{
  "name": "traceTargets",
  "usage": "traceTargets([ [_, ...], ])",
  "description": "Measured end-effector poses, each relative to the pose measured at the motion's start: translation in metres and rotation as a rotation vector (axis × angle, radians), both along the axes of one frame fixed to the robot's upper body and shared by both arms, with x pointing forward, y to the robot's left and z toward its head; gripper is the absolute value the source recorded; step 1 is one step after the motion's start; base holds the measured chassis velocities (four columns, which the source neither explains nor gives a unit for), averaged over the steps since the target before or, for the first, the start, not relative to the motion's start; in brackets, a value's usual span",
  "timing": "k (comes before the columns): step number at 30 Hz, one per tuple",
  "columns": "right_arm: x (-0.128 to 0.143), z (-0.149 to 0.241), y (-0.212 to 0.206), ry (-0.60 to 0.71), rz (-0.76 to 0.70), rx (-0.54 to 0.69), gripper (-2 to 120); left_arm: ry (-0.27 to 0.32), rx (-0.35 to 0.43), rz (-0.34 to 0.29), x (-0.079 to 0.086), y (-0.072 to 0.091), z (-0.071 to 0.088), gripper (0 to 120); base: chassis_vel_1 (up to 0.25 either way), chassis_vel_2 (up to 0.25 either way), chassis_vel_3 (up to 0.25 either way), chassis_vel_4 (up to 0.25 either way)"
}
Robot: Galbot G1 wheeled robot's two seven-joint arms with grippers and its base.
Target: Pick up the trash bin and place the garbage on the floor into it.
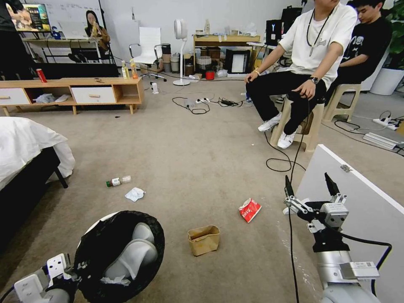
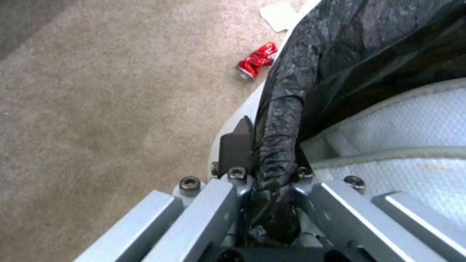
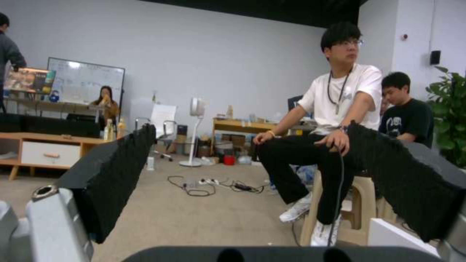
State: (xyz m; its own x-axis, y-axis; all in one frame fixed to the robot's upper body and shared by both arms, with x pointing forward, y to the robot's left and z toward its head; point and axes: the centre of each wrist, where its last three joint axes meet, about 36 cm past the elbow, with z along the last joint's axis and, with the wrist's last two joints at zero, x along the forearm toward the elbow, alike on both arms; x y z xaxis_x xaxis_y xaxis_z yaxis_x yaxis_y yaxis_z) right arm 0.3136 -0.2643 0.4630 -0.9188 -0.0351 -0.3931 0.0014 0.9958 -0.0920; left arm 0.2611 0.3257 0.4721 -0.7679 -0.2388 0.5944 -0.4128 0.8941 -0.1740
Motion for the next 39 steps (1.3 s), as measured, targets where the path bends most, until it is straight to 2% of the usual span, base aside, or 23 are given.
traceTargets([
  [23,0.008,-0.006,0.0,0.008,0.016,0.003,100,0.01,0.002,0.009,-0.001,0.003,-0.003,1,-0.086,0.09,0.09,-0.092],
  [34,0.012,-0.006,-0.003,0.028,0.047,-0.005,100,0.015,0.002,0.011,-0.002,0.004,-0.003,1,-0.01,0.016,0.008,-0.017],
  [39,0.022,-0.002,-0.009,0.073,0.062,-0.004,100,0.02,0.014,0.012,-0.004,0.006,-0.002,1,0.0,0.0,0.0,0.0],
])
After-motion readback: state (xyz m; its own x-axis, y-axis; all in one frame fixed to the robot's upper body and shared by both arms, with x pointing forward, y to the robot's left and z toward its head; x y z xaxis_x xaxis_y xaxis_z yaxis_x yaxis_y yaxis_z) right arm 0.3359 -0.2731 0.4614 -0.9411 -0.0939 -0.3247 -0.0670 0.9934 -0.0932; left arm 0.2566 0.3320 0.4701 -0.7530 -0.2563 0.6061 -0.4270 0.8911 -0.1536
